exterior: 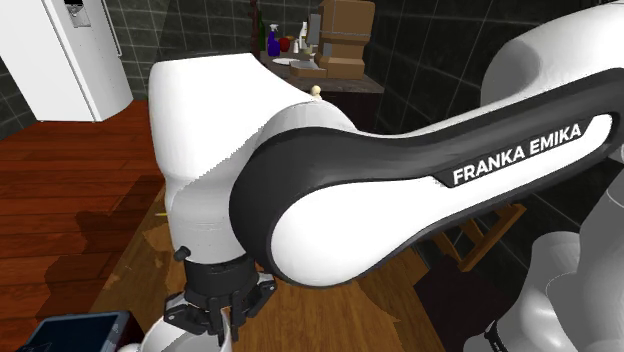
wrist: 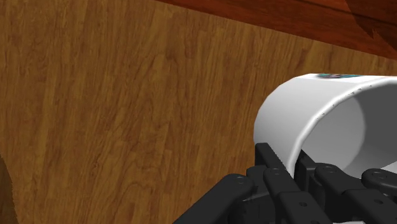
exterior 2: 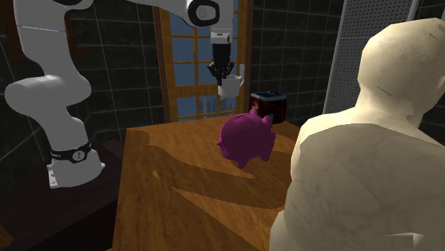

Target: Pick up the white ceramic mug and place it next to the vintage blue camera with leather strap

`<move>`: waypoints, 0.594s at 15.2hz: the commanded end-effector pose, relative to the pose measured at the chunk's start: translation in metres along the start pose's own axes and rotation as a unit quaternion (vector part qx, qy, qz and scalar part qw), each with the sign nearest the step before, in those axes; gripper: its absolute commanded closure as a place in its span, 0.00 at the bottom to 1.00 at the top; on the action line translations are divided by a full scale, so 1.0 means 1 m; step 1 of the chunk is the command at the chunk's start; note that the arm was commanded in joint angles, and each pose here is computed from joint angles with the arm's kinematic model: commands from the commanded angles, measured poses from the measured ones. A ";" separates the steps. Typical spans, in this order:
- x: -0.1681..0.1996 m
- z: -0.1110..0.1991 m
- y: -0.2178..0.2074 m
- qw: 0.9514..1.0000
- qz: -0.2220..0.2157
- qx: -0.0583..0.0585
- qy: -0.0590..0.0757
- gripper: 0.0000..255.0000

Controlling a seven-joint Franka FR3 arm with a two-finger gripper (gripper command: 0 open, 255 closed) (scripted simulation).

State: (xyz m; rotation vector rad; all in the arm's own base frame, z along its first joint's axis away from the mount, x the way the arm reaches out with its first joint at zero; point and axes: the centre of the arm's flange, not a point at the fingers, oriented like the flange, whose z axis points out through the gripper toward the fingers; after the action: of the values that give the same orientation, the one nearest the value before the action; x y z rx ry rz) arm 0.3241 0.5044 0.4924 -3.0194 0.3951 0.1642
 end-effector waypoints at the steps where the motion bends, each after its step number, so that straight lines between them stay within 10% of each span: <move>1: 0.002 0.011 0.001 1.000 0.000 0.000 0.000 1.00; 9: 0.007 0.053 0.004 1.000 0.000 0.000 0.000 1.00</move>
State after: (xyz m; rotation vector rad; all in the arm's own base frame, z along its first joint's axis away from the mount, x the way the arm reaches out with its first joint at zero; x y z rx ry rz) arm 0.3255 0.5040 0.4444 -3.0193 0.3953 0.1644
